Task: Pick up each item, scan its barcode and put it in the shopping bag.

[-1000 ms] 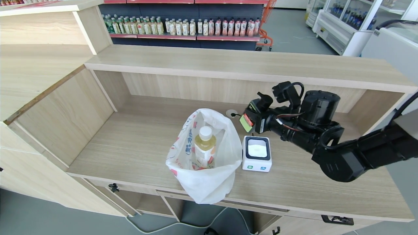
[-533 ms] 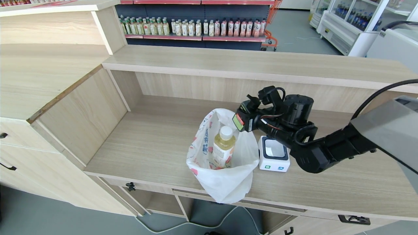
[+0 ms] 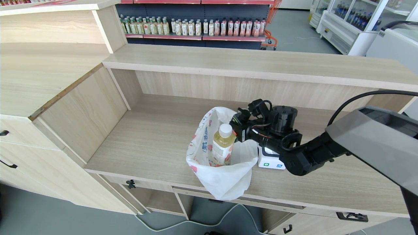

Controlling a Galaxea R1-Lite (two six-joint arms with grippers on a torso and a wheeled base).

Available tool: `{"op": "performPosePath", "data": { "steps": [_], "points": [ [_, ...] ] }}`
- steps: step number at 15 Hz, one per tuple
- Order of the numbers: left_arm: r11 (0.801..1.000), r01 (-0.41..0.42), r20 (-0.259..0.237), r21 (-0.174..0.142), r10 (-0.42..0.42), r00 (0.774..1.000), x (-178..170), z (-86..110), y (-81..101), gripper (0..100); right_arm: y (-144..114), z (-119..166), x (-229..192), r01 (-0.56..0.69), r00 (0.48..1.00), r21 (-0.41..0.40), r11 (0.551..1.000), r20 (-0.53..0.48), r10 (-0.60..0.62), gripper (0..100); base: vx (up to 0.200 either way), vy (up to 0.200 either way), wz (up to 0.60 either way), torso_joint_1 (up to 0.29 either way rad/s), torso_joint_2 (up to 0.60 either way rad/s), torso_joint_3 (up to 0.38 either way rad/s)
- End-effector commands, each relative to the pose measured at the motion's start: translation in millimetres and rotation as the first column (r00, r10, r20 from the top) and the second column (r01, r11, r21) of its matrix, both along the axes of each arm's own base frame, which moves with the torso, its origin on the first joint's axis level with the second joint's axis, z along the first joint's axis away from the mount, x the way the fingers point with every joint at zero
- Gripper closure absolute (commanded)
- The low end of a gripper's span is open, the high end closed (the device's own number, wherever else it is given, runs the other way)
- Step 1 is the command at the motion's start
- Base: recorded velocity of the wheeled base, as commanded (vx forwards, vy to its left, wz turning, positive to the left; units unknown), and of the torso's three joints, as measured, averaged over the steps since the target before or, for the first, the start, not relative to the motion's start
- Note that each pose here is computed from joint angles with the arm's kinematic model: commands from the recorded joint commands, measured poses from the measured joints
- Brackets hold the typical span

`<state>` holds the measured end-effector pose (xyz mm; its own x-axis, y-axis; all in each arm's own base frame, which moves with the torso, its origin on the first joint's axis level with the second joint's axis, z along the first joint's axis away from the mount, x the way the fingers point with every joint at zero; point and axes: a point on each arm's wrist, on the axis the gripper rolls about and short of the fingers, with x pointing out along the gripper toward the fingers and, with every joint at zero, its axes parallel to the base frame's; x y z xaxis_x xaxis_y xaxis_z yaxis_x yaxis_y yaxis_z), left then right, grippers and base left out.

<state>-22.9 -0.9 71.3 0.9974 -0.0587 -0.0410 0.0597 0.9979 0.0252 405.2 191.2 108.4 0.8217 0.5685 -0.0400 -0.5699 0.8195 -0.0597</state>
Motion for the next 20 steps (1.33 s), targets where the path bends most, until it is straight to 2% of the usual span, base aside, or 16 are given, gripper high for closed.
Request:
{"op": "performPosePath", "data": {
  "steps": [1,5,11,16,20],
  "points": [
    [1.000,0.000,-0.002,0.000,0.000,1.000,0.1,0.0,0.0,0,2.2,-14.8,4.1,-0.007,1.000,-0.012,1.000,-0.026,0.007,100,0.000,0.000,0.00,0.000,0.00,0.000],
    [1.000,0.000,0.000,0.000,0.000,1.000,0.1,0.2,0.0,0,1.7,-25.7,4.0,-0.022,0.999,-0.030,0.999,-0.047,0.021,100,0.000,0.000,0.00,0.000,0.00,0.000],
    [1.000,0.000,-0.002,0.000,0.000,1.000,0.1,0.0,0.0,0,-13.2,-48.7,1.1,-0.032,0.997,-0.137,0.990,-0.071,0.023,100,0.000,0.000,0.00,0.000,0.00,0.000],
    [1.000,0.000,-0.002,0.000,0.000,1.000,0.1,0.0,0.0,0,-19.3,-55.9,4.0,-0.033,0.999,-0.236,0.971,-0.019,0.029,100,0.000,0.000,0.00,0.000,0.00,0.000],
    [1.000,0.000,-0.002,0.000,0.000,1.000,0.1,0.0,0.0,0,-16.8,-51.8,3.1,-0.087,0.996,-0.218,0.972,-0.012,0.087,100,0.000,0.000,0.00,0.000,0.00,0.000]
  ]
}}
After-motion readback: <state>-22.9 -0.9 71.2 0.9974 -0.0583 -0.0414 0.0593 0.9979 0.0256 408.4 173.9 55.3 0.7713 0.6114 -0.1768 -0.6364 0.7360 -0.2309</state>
